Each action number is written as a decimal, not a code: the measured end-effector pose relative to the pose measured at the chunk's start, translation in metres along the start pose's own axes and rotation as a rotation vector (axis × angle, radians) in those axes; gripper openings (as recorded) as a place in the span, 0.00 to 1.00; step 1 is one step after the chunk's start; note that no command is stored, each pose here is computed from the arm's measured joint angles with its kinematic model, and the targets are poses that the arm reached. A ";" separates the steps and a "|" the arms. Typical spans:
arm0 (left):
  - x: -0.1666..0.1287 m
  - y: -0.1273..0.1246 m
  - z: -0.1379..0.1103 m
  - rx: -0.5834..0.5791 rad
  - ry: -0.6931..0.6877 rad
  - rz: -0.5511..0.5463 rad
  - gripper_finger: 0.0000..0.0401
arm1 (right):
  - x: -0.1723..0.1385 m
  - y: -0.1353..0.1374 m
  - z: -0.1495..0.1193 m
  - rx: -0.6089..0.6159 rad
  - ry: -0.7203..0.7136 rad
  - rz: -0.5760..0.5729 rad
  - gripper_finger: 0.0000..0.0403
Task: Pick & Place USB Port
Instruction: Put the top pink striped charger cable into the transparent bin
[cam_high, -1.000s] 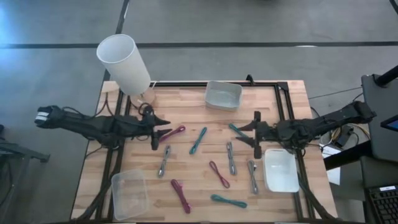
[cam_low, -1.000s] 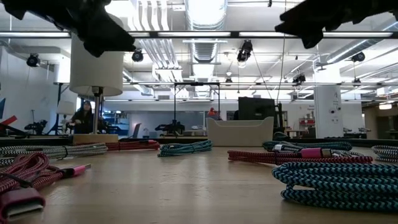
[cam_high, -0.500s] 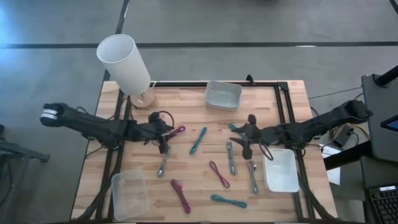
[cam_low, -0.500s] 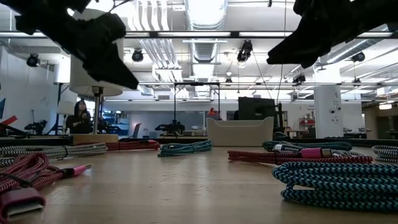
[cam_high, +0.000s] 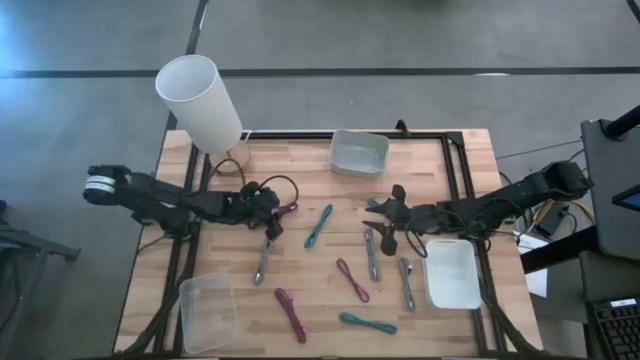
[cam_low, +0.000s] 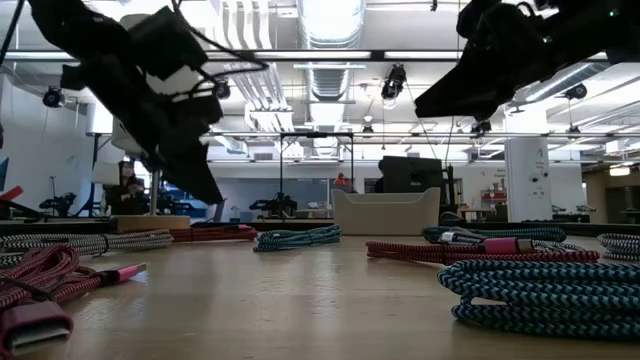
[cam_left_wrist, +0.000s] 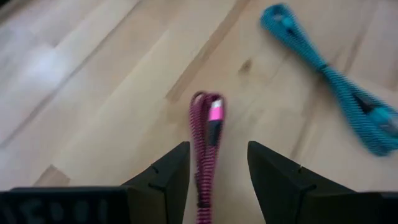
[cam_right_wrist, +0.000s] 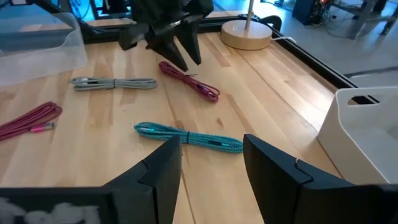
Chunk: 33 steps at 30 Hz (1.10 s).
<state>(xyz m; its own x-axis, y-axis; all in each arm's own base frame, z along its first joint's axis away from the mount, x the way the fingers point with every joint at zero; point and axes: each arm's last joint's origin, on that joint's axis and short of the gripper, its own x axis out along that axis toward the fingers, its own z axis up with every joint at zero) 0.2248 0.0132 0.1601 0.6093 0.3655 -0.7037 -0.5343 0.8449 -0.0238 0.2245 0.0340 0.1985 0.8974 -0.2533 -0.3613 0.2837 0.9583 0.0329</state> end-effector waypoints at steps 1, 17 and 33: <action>0.003 0.001 -0.001 -0.005 0.016 -0.002 0.41 | 0.000 -0.001 0.000 0.010 0.001 -0.005 0.42; 0.030 0.002 -0.019 -0.029 0.147 0.060 0.41 | 0.005 -0.007 -0.002 0.045 0.017 -0.038 0.42; 0.032 0.000 -0.018 -0.036 0.153 0.054 0.20 | 0.007 -0.007 -0.003 0.041 0.026 -0.040 0.42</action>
<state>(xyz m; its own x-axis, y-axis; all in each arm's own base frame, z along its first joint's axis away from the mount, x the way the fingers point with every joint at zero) 0.2334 0.0179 0.1246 0.4847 0.3438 -0.8043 -0.5861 0.8102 -0.0068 0.2277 0.0262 0.1926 0.8762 -0.2874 -0.3868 0.3335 0.9411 0.0563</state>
